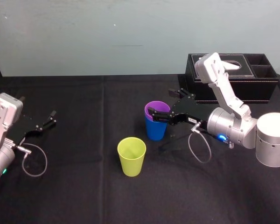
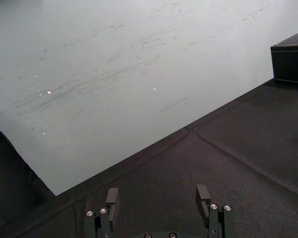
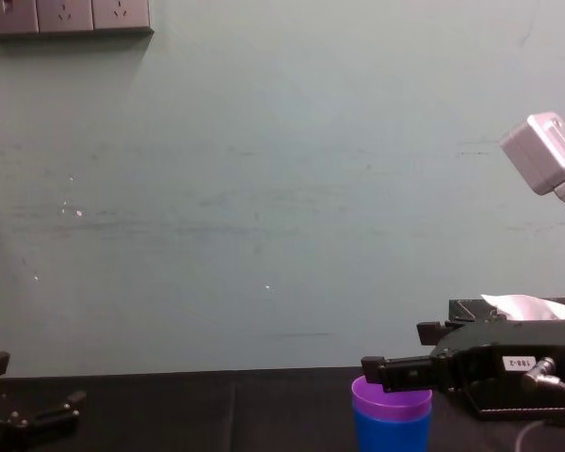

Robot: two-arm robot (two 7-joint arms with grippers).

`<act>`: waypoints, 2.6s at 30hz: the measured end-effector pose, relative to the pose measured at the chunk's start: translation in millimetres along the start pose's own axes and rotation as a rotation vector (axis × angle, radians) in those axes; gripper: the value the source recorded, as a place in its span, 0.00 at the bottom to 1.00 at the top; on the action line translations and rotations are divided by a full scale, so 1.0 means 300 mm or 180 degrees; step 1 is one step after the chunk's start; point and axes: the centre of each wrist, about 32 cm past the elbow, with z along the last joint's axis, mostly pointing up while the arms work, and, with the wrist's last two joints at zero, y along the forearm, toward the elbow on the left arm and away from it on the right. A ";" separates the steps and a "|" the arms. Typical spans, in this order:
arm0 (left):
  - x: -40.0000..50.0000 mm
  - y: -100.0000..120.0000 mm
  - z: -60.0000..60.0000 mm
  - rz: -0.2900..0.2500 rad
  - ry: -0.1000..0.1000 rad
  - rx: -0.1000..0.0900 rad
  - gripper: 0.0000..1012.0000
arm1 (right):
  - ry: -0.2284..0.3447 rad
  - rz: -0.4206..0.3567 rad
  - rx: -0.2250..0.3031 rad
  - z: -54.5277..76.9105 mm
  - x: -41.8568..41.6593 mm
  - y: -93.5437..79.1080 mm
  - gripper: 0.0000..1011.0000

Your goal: Stack the three plastic cups sequentially using one hand.

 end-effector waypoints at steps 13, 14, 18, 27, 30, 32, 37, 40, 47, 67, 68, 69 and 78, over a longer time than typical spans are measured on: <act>0.000 0.000 0.000 0.0000 0.0000 0.0000 1.00 | -0.0050 0.0030 0.0079 0.008 -0.005 -0.042 0.99; 0.000 0.000 0.000 0.0000 0.0000 0.0000 1.00 | -0.0061 0.0039 0.0092 0.008 -0.007 -0.056 0.99; 0.000 0.000 0.000 0.0000 0.0000 0.0000 1.00 | -0.0064 0.0080 0.0128 0.005 -0.014 -0.092 0.99; 0.000 0.000 0.000 0.0000 0.0000 0.0000 1.00 | -0.0074 0.0239 0.0157 -0.025 -0.051 -0.171 0.99; 0.000 0.000 0.000 0.0000 0.0000 0.0000 1.00 | -0.0065 0.0298 0.0135 -0.046 -0.069 -0.195 0.99; 0.000 0.000 0.000 0.0000 0.0000 0.0000 1.00 | -0.0062 0.0339 0.0111 -0.063 -0.081 -0.206 0.99; 0.000 0.000 0.000 0.0000 0.0000 0.0000 1.00 | -0.0045 0.0415 0.0049 -0.099 -0.106 -0.218 0.99; 0.000 0.000 0.000 0.0000 0.0000 0.0000 1.00 | -0.0036 0.0448 0.0029 -0.112 -0.117 -0.219 0.99; 0.000 0.000 0.000 0.0000 0.0000 0.0000 1.00 | -0.0007 0.0528 -0.0030 -0.143 -0.140 -0.211 0.99; 0.000 0.000 0.000 0.0000 0.0000 0.0000 1.00 | 0.0074 0.0628 -0.0139 -0.188 -0.173 -0.148 0.99; 0.000 0.000 0.000 0.0000 0.0000 0.0000 1.00 | 0.0077 0.0632 -0.0144 -0.189 -0.174 -0.146 0.99; 0.000 0.000 0.000 0.0000 0.0000 0.0000 1.00 | 0.0082 0.0639 -0.0149 -0.190 -0.176 -0.142 0.99; 0.000 0.000 0.000 0.0000 0.0000 0.0000 1.00 | 0.0082 0.0675 -0.0169 -0.191 -0.181 -0.120 0.99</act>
